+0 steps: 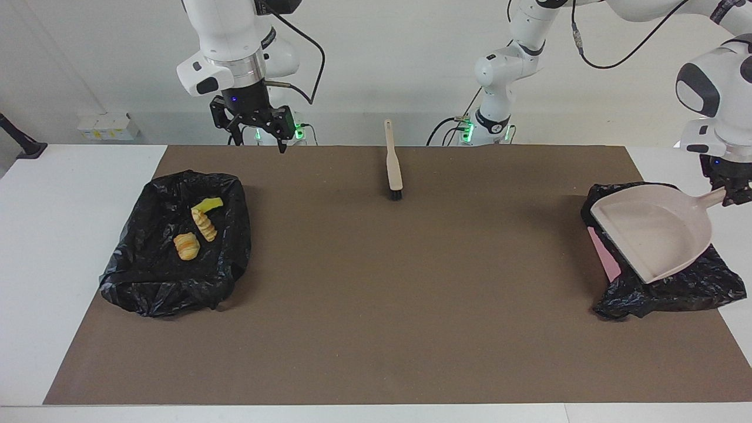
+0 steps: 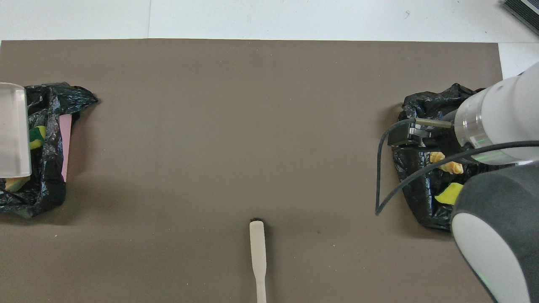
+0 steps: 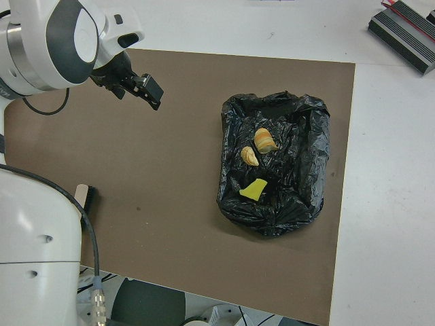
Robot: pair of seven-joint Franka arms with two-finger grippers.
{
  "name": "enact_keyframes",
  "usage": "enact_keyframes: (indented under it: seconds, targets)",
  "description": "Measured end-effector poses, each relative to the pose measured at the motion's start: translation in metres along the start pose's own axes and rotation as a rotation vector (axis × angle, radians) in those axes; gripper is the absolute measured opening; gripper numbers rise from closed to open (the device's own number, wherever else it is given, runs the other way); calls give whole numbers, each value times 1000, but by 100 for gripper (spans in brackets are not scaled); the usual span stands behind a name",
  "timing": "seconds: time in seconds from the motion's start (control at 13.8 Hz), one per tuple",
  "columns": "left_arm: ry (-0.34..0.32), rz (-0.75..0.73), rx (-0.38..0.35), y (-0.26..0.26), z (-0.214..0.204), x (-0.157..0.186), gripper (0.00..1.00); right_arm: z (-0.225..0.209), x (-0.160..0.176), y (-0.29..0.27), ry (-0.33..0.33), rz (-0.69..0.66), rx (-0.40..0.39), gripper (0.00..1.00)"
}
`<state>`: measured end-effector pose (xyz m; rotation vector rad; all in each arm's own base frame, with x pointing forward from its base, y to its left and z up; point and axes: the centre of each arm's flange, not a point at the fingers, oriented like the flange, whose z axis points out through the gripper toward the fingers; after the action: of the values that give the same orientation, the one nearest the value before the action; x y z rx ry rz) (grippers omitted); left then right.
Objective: Sweep and dump trash in bin
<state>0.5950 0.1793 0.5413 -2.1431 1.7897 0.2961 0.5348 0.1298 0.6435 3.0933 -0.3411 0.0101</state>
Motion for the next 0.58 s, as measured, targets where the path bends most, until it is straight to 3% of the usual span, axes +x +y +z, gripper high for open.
enact_keyframes:
  seconds: [0.29, 0.58]
  targets:
    - [105, -273, -146, 14, 0, 31, 31, 0, 13, 30, -3, 15, 0, 100]
    - [84, -596, -272, 36, -35, 120, 31, -2, 20, 70, -41, -33, -9, 100]
